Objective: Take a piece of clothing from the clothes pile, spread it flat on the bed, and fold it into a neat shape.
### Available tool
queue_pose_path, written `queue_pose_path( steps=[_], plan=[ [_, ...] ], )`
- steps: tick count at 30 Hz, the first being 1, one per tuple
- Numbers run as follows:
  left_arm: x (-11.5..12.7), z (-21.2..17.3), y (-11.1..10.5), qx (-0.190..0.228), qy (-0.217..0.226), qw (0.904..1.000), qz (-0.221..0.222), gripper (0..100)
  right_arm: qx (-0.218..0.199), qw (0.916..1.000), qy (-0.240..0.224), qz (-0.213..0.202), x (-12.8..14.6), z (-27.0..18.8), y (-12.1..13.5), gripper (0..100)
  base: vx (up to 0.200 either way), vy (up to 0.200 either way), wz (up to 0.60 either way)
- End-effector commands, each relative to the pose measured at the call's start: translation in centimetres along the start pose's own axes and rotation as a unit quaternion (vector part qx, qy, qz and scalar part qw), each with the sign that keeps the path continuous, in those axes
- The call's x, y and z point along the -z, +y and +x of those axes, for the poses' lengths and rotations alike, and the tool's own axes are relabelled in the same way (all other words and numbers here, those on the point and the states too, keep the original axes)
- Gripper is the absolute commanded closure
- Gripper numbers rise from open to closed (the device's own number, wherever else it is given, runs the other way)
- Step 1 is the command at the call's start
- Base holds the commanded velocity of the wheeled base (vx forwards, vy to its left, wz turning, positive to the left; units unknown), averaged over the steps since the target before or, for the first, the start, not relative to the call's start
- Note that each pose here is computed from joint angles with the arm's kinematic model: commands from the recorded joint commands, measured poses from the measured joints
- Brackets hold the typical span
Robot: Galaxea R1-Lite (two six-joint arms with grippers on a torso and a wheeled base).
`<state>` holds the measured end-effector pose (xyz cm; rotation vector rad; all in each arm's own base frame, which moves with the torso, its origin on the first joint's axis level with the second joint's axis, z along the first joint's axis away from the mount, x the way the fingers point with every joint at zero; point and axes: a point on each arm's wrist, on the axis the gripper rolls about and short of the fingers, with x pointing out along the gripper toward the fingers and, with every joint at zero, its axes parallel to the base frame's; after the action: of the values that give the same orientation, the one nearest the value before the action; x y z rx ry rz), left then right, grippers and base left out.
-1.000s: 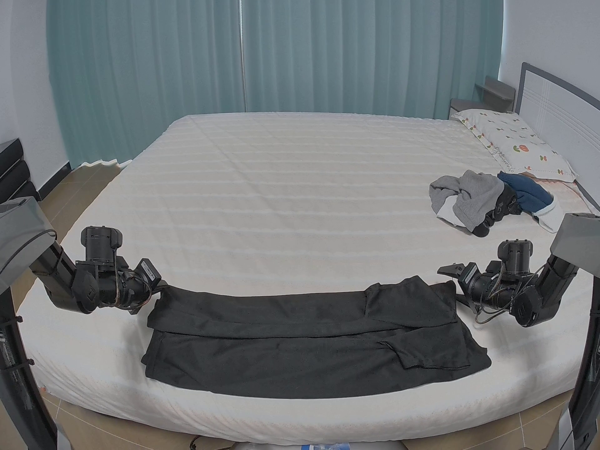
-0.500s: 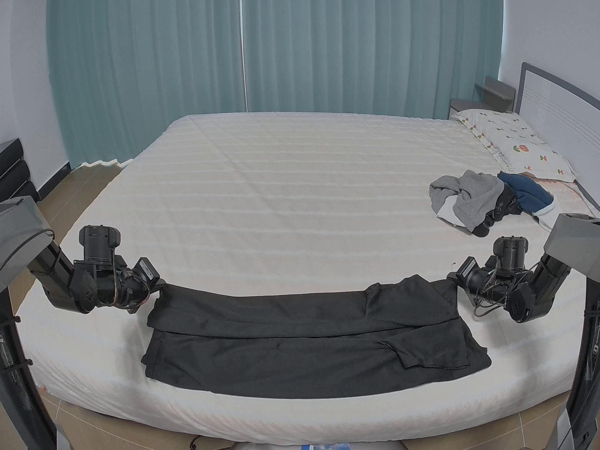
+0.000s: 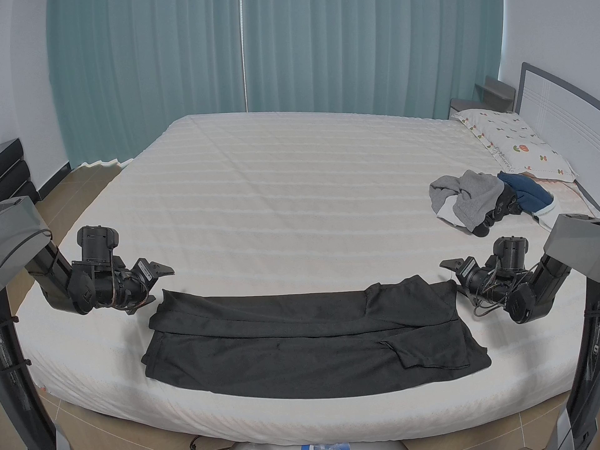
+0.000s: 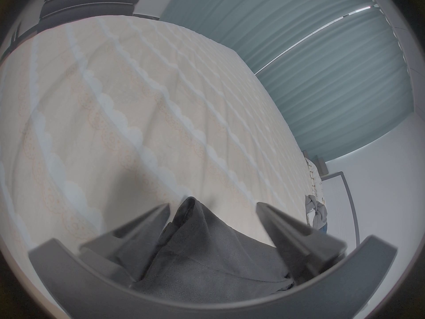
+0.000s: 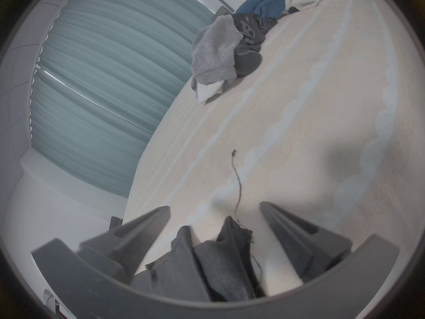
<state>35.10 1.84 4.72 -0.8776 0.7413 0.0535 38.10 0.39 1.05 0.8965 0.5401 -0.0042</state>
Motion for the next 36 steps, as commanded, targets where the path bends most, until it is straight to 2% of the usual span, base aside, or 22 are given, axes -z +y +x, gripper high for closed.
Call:
queue_pose_path(
  steps=[1,5,7,8,9,12,14,17,19,30,36],
  plan=[
    [-0.8,-0.5,-0.2,0.005,-0.014,0.9999,-0.004,0,-0.023,0.9993,-0.025,-0.010,-1.5,-2.2,2.1,0,0.000,0.000,0.00],
    [-1.7,-2.0,-0.9,0.019,-0.032,0.9993,-0.008,0,-0.048,0.9982,-0.020,-0.028,-1.5,-4.1,4.3,0,0.000,0.000,0.00],
    [-1.6,-2.2,-1.0,0.021,-0.032,0.9992,-0.010,0,-0.059,0.9963,0.015,-0.060,0.1,-4.7,5.3,0,0.000,0.000,0.00],
    [-1.6,-2.2,-1.0,0.021,-0.032,0.9992,-0.010,0,-0.059,0.9963,0.015,-0.060,0.1,-4.7,5.3,0,0.000,0.000,0.00],
    [-1.7,-2.2,-0.9,0.021,-0.033,0.9992,-0.010,0,-0.067,0.9921,0.039,-0.099,1.1,-4.8,5.4,0,0.000,0.000,0.00],
    [-1.7,-2.2,-0.9,0.020,-0.033,0.9992,-0.011,0,-0.071,0.9878,0.052,-0.129,1.7,-4.8,5.4,0,0.000,0.000,0.00],
    [-1.7,-2.2,-0.9,0.021,-0.034,0.9992,-0.010,0,-0.070,0.9870,0.056,-0.133,1.9,-4.7,5.5,0,0.000,0.000,0.00],
    [-1.6,-2.2,-0.9,0.019,-0.032,0.9993,-0.011,0,-0.051,0.9834,0.104,-0.139,3.3,-3.9,4.8,0,0.000,0.000,0.00],
    [-1.5,-2.2,-0.9,0.018,-0.032,0.9993,-0.010,0,-0.047,0.9816,0.115,-0.145,3.7,-3.6,4.4,0,0.000,0.000,0.00],
    [-1.5,-2.1,-0.8,0.016,-0.031,0.9993,-0.010,0,-0.036,0.9794,0.129,-0.151,4.3,-2.5,3.6,0,0.000,0.000,0.00],
    [-1.4,-2.1,-0.8,0.016,-0.030,0.9994,-0.009,0,-0.023,0.9769,0.135,-0.164,4.6,-1.8,2.4,0,0.000,0.000,0.00]
  ],
)
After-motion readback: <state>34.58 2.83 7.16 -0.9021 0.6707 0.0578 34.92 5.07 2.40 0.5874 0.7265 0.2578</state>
